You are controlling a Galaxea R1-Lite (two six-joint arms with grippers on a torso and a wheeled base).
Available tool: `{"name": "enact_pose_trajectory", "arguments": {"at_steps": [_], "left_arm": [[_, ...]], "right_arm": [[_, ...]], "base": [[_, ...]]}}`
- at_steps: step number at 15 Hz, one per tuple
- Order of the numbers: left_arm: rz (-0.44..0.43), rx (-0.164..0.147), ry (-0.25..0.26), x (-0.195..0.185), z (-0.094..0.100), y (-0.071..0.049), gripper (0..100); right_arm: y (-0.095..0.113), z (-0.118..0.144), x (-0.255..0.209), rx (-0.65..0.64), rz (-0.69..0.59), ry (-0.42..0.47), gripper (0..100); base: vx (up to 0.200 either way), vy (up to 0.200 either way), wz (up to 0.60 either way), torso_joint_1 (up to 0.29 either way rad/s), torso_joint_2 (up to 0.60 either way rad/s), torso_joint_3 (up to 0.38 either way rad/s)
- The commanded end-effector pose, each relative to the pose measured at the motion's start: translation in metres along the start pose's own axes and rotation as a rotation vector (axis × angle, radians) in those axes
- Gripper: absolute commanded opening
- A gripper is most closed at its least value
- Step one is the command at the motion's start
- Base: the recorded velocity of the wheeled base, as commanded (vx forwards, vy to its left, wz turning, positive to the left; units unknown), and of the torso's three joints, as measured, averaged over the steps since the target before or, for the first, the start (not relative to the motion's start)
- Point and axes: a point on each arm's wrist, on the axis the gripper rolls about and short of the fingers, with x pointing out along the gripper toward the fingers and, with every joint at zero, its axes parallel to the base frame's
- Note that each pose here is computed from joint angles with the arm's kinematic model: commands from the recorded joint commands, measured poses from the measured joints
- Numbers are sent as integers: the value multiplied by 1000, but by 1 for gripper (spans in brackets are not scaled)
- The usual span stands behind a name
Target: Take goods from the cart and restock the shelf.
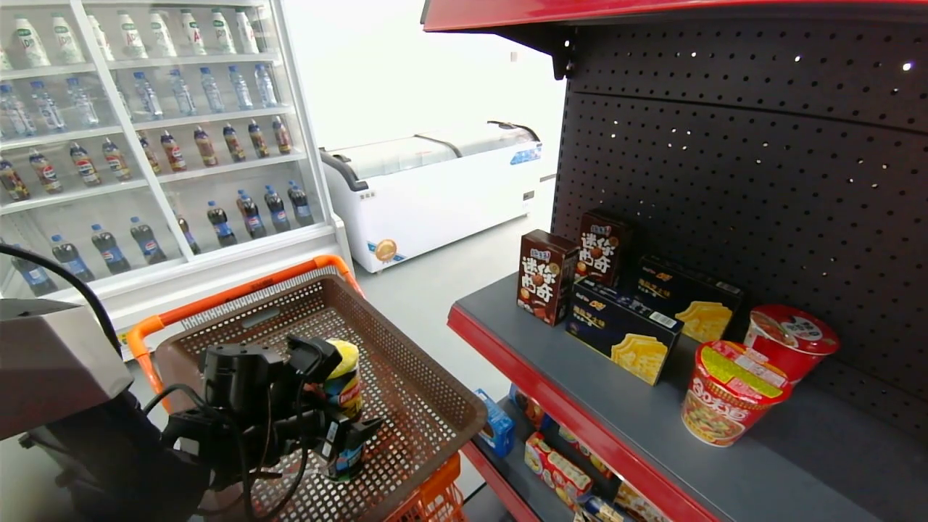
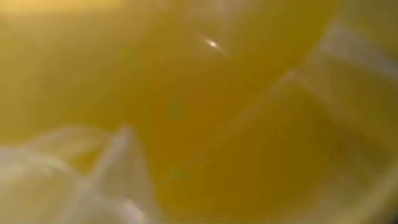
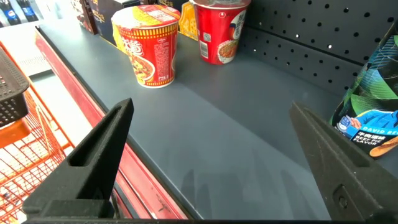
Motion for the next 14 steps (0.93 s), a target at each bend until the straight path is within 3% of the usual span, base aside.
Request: {"name": "enact_pose_trajectory", "arguments": {"at_steps": [1,2,3,5,7,9,10,12,14], "left_arm": [[-11,1,10,11,-2,-1,100],[-15,2,13,13,-2,-2,100],[-26,9,20,17,-3,-5,0],[-30,14,36,15,-6,-7,0],[-8,24,15,9,-2,-9,0],[76,39,-46,-6,17,-20,0],[120,13,-95,-18,29,-20,0],[178,0,-249,-60,60,-19,0],[196,-3,-295,-109,76,-19,0]], "right_arm": [[0,0,0,0,0,2,100],[0,0,0,0,0,2,100],[0,0,0,0,0,2,100],[0,0,0,0,0,2,100],[0,0,0,0,0,2,100],[0,0,0,0,0,2,100],[0,0,0,0,0,2,100],[0,0,0,0,0,2,100],[0,0,0,0,0,2,100]], "base": [[0,0,0,0,0,0],[0,0,0,0,0,0],[0,0,0,0,0,0],[0,0,0,0,0,0],[0,0,0,0,0,0],[0,0,0,0,0,0],[0,0,0,0,0,0],[0,0,0,0,0,0],[0,0,0,0,0,0]]}}
